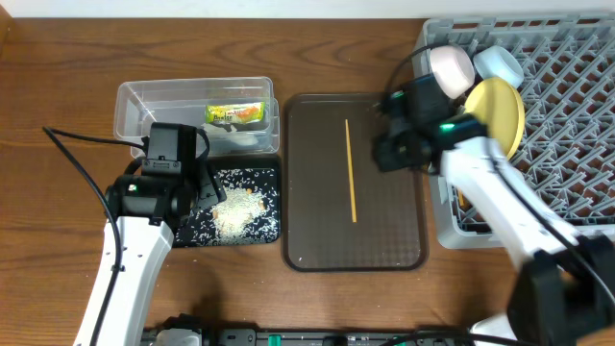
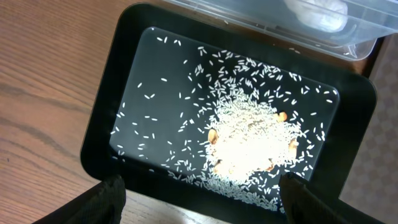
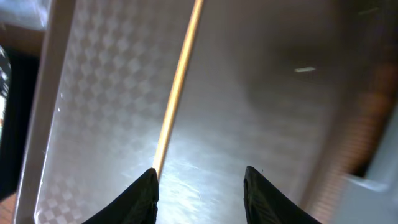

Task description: Sort waste into correct bins and load items into the dishwasher rack

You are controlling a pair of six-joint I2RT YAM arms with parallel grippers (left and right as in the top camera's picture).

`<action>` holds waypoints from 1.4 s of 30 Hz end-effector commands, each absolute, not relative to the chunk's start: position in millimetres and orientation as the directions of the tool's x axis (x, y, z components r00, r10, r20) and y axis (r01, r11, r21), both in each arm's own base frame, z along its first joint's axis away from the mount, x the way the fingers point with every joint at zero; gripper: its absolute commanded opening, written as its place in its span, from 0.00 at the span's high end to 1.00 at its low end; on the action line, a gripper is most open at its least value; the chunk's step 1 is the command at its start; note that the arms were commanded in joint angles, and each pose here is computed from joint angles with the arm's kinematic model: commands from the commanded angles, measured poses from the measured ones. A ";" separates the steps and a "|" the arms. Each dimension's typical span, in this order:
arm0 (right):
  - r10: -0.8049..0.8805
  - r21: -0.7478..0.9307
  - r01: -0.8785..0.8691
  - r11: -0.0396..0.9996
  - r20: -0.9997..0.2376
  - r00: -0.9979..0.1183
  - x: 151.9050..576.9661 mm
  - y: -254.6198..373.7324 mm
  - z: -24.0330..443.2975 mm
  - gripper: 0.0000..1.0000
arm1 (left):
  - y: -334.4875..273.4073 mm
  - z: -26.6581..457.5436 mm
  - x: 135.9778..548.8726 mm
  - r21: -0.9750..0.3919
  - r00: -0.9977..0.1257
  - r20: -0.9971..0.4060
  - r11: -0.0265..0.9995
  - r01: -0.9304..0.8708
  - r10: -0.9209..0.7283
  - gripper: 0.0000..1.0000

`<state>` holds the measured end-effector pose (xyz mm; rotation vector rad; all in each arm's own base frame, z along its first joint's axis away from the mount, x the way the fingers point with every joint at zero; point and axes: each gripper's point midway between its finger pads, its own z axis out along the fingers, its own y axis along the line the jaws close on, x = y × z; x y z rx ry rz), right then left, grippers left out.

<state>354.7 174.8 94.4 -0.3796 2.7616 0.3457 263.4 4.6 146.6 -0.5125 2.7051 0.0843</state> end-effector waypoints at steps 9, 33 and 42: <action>-0.175 0.068 -0.194 0.979 -0.222 -0.959 334.3 223.2 -3.1 0.59 | 4.0 154.7 266.0 -0.016 -0.857 -0.398 0.936 -0.351 -0.328 0.18; -0.155 -0.048 -0.148 0.988 -0.415 -0.896 375.1 98.6 130.9 0.99 | 4.0 154.4 265.2 -0.014 -0.858 -0.396 0.936 -0.351 -0.328 0.18; -0.080 -0.049 -0.065 0.997 -0.400 -0.913 378.9 16.9 137.0 0.99 | 4.0 154.4 265.3 -0.015 -0.858 -0.396 0.936 -0.351 -0.328 0.18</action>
